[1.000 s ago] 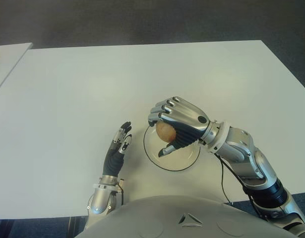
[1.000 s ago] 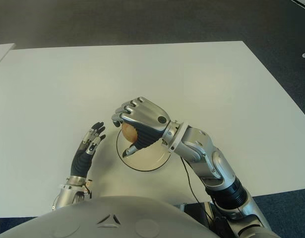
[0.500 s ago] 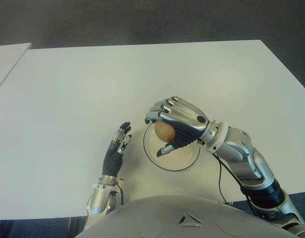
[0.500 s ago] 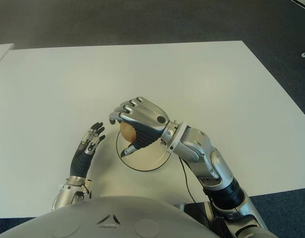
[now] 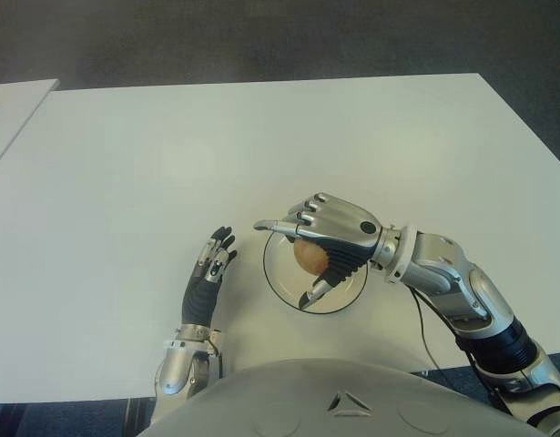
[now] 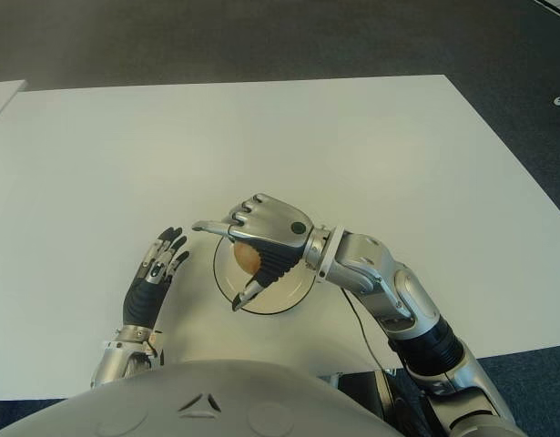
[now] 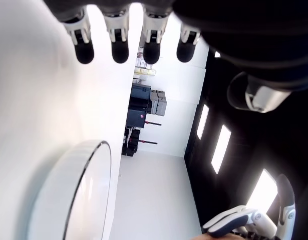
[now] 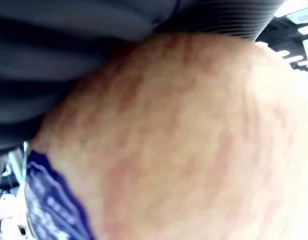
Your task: Put the apples into the plate.
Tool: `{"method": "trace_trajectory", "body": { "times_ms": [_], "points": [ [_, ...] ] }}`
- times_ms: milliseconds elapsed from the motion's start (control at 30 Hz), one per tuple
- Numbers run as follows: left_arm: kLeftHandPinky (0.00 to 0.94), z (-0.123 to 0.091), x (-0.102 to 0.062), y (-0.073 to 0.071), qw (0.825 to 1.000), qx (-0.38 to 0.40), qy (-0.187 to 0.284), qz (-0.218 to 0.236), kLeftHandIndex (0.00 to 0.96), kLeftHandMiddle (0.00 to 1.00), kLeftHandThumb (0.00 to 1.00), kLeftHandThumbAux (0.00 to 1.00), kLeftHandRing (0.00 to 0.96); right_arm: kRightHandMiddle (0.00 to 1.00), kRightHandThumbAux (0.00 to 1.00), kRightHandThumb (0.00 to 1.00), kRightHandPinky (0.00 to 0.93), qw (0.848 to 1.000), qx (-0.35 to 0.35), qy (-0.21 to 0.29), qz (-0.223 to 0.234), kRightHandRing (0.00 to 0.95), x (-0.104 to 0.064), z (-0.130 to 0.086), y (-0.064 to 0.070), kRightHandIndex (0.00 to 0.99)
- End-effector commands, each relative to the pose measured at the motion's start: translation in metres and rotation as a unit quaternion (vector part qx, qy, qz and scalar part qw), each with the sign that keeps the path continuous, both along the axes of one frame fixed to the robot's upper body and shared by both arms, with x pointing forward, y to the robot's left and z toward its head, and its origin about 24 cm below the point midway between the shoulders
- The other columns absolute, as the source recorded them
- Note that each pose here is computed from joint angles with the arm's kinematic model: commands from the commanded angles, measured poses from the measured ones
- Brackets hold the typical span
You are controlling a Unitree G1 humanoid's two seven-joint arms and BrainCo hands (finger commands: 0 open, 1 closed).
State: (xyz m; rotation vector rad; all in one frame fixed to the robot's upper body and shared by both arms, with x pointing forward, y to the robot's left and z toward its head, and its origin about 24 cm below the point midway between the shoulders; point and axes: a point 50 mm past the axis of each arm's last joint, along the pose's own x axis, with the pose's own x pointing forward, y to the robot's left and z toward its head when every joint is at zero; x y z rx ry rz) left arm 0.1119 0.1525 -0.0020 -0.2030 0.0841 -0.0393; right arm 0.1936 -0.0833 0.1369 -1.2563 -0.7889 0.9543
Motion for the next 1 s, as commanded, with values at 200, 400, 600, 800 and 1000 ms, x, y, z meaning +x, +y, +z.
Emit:
{"method": "trace_trajectory", "body": {
  "times_ms": [200, 400, 600, 800, 1000],
  "points": [
    [0.0, -0.0049, -0.0014, 0.0008, 0.999, -0.029, 0.015, 0.005, 0.0, 0.0, 0.0, 0.364, 0.0, 0.0, 0.256, 0.137, 0.0, 1.0, 0.013, 0.01, 0.015, 0.0, 0.0031, -0.0005, 0.0006, 0.0],
    [0.0, -0.0047, -0.0012, 0.0014, 1.0, -0.021, 0.013, -0.003, 0.0, 0.0, 0.0, 0.366, 0.0, 0.0, 0.258, 0.147, 0.0, 1.0, 0.019, 0.009, 0.017, 0.0, 0.004, -0.0008, 0.0007, 0.0],
    [0.0, -0.004, -0.0011, 0.0013, 1.0, -0.019, 0.01, -0.004, 0.0, 0.0, 0.0, 0.361, 0.0, 0.0, 0.257, 0.137, 0.0, 1.0, 0.024, 0.011, 0.017, 0.0, 0.0053, -0.0017, 0.0009, 0.0],
    [0.0, -0.0037, -0.0007, 0.001, 1.0, -0.024, 0.01, -0.002, 0.0, 0.0, 0.0, 0.357, 0.0, 0.0, 0.271, 0.131, 0.0, 0.999, 0.025, 0.012, 0.016, 0.0, 0.0061, -0.0023, 0.0005, 0.0],
    [0.0, -0.0029, 0.0005, 0.0011, 1.0, -0.015, 0.006, -0.003, 0.0, 0.0, 0.0, 0.348, 0.0, 0.0, 0.283, 0.131, 0.0, 0.999, 0.024, 0.017, 0.015, 0.0, 0.0076, -0.0029, 0.0003, 0.0]
  ]
}}
